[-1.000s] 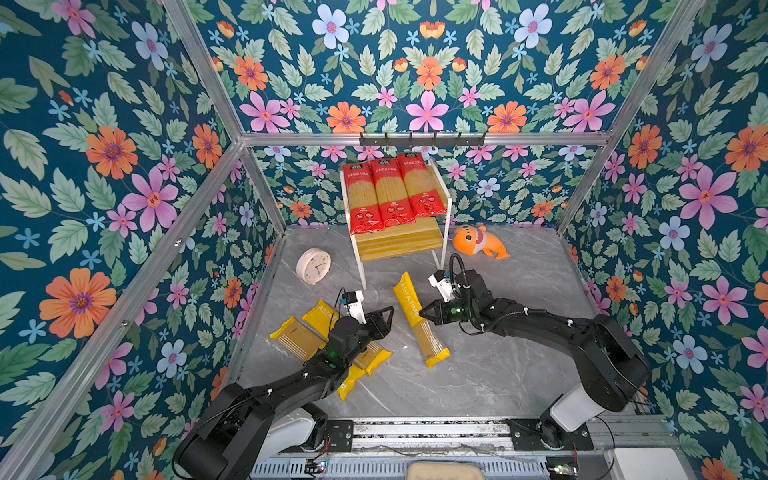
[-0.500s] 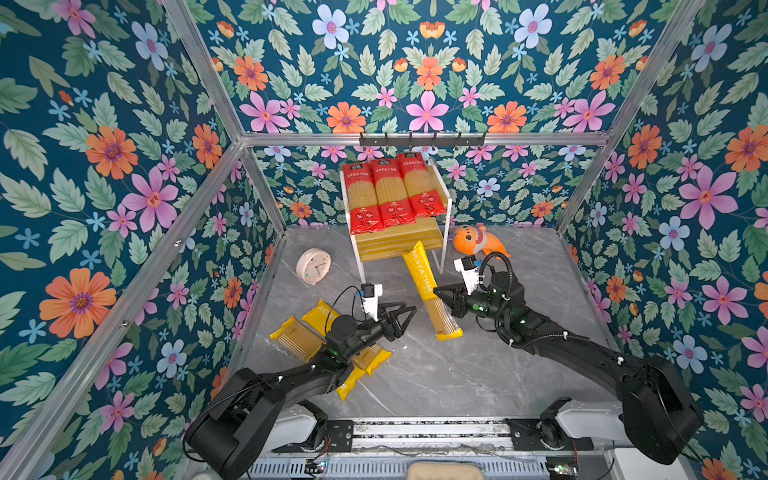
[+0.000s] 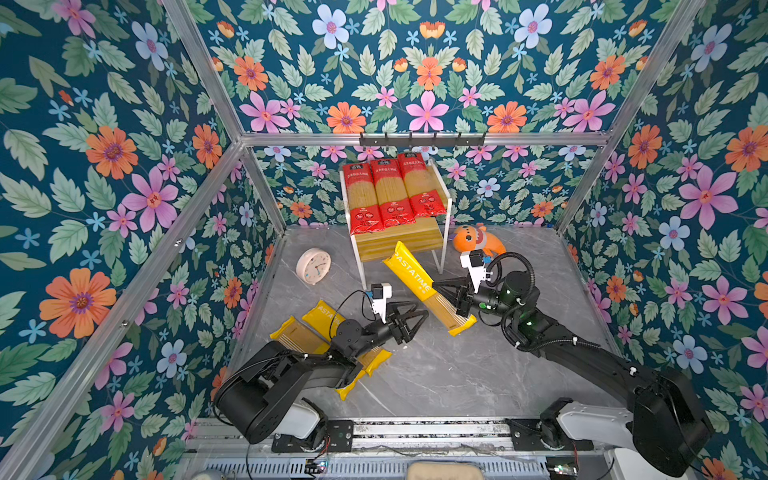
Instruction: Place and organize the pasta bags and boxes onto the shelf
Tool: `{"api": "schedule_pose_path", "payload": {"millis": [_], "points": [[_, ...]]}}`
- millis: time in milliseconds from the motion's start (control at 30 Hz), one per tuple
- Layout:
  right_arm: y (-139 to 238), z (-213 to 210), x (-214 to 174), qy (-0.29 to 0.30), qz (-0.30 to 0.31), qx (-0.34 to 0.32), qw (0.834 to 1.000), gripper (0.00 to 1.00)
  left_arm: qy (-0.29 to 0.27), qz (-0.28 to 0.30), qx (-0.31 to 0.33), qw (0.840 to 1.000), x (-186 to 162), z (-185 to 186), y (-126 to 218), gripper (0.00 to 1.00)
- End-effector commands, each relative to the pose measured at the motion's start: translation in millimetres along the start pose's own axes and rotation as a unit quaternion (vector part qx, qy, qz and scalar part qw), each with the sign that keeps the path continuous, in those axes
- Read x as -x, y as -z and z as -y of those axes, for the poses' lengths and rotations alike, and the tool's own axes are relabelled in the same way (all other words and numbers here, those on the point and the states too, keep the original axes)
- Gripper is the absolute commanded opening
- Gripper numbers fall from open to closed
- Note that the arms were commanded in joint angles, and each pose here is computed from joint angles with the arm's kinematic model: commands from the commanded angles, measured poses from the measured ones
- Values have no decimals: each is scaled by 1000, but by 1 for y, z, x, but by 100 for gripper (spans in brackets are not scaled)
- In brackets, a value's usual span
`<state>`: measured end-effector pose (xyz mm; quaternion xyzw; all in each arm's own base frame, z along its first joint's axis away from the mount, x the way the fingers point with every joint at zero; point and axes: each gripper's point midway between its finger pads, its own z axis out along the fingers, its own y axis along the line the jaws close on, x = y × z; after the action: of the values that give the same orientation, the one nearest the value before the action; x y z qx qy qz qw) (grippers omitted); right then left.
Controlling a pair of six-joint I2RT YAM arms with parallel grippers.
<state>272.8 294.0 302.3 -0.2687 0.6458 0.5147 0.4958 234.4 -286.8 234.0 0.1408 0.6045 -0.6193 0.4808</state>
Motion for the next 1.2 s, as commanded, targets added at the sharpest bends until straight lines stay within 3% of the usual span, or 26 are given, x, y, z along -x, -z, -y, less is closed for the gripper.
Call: {"api": "schedule_pose_path", "payload": {"millis": [0,600,800,1033,1167], "points": [[2,-30,43,44,71,59,995,0,-5,56,-53,997,28,25,0,77],[-13,-1,9,-57,56,51,995,0,-23,59,-74,995,37,31,-16,67],[-13,-13,18,-62,53,70,994,0,-33,65,-92,993,45,43,-17,67],[-9,-36,37,-71,74,116,988,0,-35,61,-96,993,45,42,-23,75],[-12,-29,32,-91,73,114,987,0,-58,77,-114,989,59,56,-25,74]]}}
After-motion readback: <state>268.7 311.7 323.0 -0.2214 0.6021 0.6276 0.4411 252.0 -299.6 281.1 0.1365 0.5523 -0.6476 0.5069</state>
